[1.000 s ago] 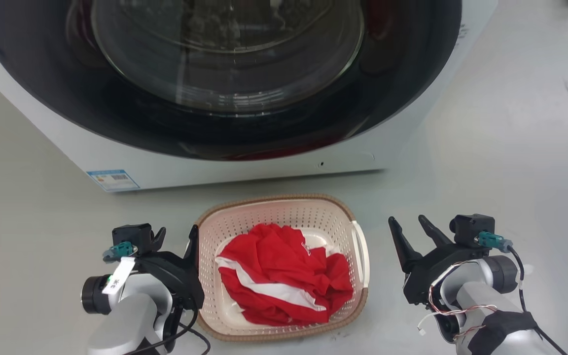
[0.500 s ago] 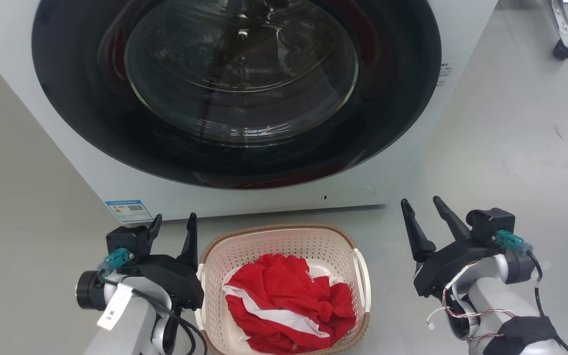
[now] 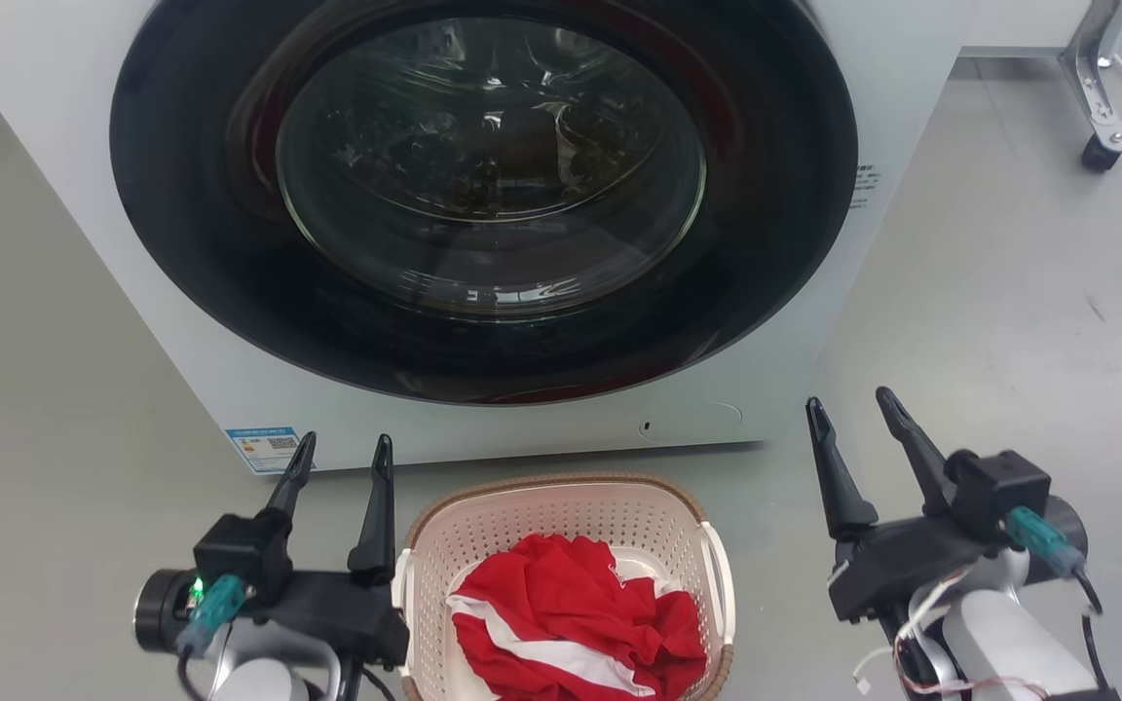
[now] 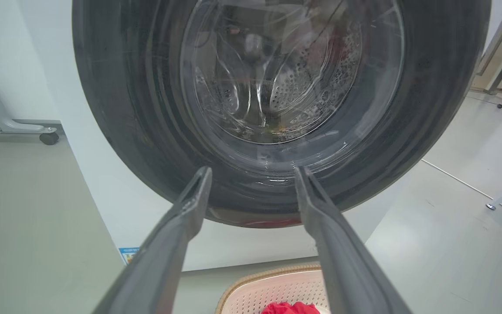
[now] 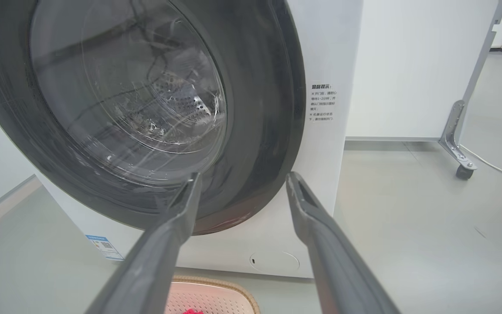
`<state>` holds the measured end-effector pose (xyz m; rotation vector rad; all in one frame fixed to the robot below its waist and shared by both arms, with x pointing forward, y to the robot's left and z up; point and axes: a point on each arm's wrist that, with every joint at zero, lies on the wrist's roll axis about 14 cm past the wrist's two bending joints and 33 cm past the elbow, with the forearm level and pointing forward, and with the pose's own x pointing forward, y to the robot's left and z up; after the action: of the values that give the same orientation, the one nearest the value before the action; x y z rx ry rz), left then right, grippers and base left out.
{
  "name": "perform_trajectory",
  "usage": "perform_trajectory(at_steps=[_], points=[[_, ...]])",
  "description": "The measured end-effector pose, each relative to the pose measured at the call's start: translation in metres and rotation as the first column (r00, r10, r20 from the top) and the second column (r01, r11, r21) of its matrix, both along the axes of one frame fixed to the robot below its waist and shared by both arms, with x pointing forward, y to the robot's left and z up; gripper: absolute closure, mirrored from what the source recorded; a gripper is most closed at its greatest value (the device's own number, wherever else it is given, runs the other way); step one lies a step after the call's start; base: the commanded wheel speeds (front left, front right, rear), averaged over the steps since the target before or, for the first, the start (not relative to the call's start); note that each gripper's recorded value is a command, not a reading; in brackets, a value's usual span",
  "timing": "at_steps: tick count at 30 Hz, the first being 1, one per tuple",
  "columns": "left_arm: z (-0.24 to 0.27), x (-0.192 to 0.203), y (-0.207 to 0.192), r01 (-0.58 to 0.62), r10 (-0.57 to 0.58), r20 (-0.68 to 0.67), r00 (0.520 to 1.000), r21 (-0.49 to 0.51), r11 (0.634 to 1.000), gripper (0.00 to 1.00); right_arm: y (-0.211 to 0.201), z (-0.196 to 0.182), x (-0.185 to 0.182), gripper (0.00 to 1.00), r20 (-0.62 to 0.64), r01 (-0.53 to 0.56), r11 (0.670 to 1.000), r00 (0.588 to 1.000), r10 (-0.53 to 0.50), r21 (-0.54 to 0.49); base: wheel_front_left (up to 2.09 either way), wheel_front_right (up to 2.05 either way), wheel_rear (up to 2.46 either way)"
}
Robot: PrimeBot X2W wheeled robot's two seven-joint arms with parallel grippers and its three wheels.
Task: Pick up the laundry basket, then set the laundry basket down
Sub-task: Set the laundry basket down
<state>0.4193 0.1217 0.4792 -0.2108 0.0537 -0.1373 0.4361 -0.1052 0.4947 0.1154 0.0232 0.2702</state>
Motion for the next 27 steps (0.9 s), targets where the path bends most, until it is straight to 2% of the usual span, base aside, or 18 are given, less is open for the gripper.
perform_trajectory(at_steps=[9,27], points=[[0.025,-0.020,0.007,-0.020,0.020,0.089,0.996,0.003,1.000,0.00,-0.011,0.003,-0.022,0.00,0.024,0.040,0.999,0.999,-0.040,0.006,0.00,0.00,0.00],[0.021,-0.053,0.013,-0.046,0.046,0.064,0.997,-0.006,0.999,0.00,-0.029,0.010,-0.053,0.00,0.053,0.097,0.995,0.994,-0.097,0.004,0.00,0.00,0.00]])
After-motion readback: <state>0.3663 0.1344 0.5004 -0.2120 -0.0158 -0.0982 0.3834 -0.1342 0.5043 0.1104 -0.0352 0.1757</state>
